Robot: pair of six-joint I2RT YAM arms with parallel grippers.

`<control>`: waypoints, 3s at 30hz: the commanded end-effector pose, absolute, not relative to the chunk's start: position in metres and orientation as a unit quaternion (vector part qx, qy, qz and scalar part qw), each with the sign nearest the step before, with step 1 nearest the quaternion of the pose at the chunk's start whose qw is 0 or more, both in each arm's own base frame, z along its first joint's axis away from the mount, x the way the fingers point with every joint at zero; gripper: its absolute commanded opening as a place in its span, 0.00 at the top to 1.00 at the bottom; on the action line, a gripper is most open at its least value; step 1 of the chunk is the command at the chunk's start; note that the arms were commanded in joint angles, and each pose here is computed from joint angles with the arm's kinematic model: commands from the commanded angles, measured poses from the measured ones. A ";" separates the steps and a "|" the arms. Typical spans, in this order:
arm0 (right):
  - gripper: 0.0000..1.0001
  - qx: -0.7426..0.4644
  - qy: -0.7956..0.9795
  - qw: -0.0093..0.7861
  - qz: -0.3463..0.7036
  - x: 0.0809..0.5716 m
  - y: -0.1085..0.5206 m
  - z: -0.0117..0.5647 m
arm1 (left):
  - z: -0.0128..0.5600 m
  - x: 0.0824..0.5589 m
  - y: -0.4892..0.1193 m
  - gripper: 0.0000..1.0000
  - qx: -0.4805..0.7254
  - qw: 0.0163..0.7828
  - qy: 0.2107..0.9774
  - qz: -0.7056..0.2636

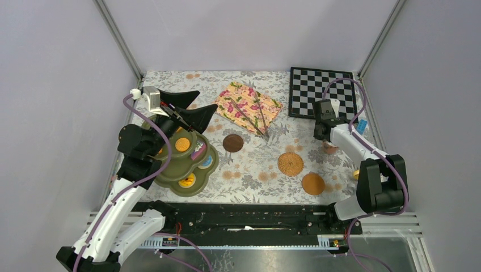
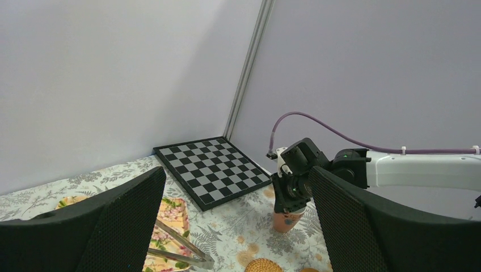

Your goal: Serve the afternoon tea

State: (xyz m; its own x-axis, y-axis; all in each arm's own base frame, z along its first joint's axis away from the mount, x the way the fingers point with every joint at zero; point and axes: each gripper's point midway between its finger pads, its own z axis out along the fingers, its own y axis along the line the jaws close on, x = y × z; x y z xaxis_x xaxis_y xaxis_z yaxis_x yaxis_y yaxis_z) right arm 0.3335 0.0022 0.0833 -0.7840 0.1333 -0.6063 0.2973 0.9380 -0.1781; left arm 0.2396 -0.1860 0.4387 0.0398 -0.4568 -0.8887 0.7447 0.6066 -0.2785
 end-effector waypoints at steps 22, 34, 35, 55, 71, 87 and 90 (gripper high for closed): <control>1.00 -0.105 0.859 0.477 0.153 0.341 0.197 0.230 | 0.453 0.233 -0.185 0.01 0.139 0.720 0.529 -0.427; 1.00 -0.244 0.859 0.413 0.180 0.322 0.354 0.200 | 0.465 0.223 -0.174 0.01 0.134 0.741 0.512 -0.413; 1.00 -0.252 0.858 0.412 0.176 0.321 0.367 0.201 | 0.466 0.222 -0.172 0.01 0.133 0.743 0.511 -0.411; 1.00 -0.312 0.872 0.367 0.082 0.336 0.409 0.144 | 0.472 0.220 -0.151 0.01 0.099 0.772 0.501 -0.378; 1.00 -0.317 0.873 0.359 0.096 0.337 0.421 0.135 | 0.471 0.220 -0.154 0.01 0.105 0.770 0.502 -0.381; 0.76 -0.314 0.875 0.357 0.095 0.337 0.421 0.132 | 0.470 0.221 -0.156 0.01 0.108 0.767 0.503 -0.382; 0.70 -0.311 0.872 0.365 0.098 0.337 0.420 0.143 | 0.470 0.221 -0.156 0.01 0.108 0.767 0.504 -0.383</control>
